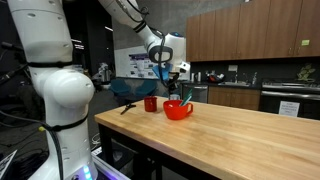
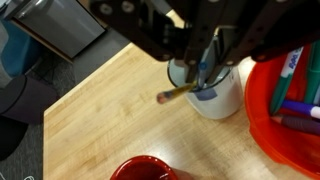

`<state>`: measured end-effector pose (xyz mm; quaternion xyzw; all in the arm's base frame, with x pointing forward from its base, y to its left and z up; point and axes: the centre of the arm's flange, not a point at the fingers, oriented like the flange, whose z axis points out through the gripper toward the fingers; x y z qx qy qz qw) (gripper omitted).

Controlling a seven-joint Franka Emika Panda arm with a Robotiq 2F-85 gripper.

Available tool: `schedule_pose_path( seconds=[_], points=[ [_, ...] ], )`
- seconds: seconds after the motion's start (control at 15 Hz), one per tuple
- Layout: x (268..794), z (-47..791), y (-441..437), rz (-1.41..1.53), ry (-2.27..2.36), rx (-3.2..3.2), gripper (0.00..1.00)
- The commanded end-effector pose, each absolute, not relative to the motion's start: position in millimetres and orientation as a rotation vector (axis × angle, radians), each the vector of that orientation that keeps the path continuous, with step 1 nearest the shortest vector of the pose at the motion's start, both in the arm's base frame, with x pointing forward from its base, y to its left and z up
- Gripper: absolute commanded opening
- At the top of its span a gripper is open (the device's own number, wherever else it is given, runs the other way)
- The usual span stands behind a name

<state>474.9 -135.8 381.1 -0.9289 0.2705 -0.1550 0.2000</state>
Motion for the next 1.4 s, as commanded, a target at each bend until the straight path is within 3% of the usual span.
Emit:
schedule_pose_path(
  seconds=[0.0, 0.87, 1.33],
  points=[
    [467.9, 394.6, -134.1, -0.446, 0.767, -2.592, 0.00],
    [449.7, 455.1, -158.7, -0.542, 0.719, -2.608, 0.02],
    [425.0, 499.3, -168.2, -0.458, 0.575, -2.626, 0.02]
  ],
)
